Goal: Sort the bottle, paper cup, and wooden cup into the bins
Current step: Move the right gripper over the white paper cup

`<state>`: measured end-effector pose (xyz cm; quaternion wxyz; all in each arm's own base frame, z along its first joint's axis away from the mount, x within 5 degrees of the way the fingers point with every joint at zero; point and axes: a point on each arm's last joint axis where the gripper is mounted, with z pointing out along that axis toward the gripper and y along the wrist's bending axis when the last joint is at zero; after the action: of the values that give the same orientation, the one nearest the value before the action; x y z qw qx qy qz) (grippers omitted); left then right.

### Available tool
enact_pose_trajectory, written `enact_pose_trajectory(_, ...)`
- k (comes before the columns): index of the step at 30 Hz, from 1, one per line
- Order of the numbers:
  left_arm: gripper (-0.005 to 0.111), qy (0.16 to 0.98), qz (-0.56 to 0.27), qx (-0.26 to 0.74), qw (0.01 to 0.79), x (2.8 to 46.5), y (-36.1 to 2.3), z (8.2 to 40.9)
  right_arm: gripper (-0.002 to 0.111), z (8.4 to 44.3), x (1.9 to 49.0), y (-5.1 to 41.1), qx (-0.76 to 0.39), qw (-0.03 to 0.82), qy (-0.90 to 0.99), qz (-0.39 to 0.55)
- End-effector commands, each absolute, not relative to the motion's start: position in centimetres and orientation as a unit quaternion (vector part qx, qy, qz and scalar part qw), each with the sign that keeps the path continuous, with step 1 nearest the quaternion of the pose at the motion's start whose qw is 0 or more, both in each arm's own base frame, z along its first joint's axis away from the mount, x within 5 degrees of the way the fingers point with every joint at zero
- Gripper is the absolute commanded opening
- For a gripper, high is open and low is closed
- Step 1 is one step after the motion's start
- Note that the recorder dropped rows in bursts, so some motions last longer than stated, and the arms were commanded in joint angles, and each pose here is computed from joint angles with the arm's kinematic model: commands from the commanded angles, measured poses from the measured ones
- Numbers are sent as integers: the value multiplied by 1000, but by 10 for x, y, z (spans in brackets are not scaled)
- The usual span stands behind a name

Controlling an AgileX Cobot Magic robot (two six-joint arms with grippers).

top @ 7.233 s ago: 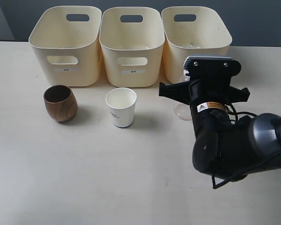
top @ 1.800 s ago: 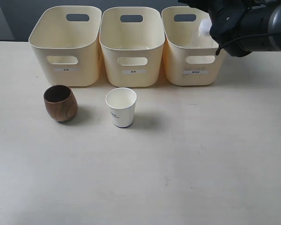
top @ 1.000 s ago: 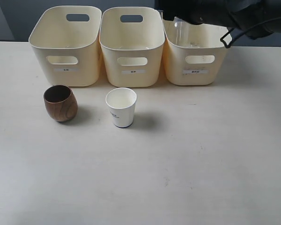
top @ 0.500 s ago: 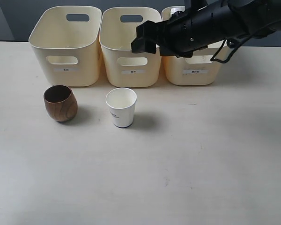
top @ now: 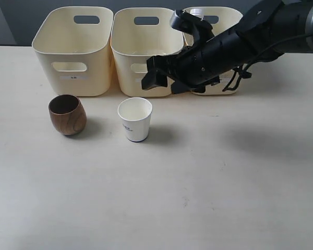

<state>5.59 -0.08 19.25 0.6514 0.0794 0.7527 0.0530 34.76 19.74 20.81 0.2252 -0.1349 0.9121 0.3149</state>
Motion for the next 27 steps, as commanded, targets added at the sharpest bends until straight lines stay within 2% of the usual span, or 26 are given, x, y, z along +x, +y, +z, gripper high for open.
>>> enact_pose_trajectory(1,0,750,51,80,655,56,-1,193,73,200,347,207,-137,214,913,320)
enact_pose_trajectory(8,0,750,51,80,655,56,-1,193,73,191,345,226,-138,245,913,297)
enact_pose_trajectory(15,0,750,51,80,655,56,-1,193,72,181,345,227,-125,224,920,296)
enact_pose_trajectory(19,0,750,51,80,655,56,-1,193,57,166,349,228,-113,216,926,289)
enact_pose_trajectory(27,0,749,51,80,656,56,-1,193,55,161,351,227,-108,220,927,283)
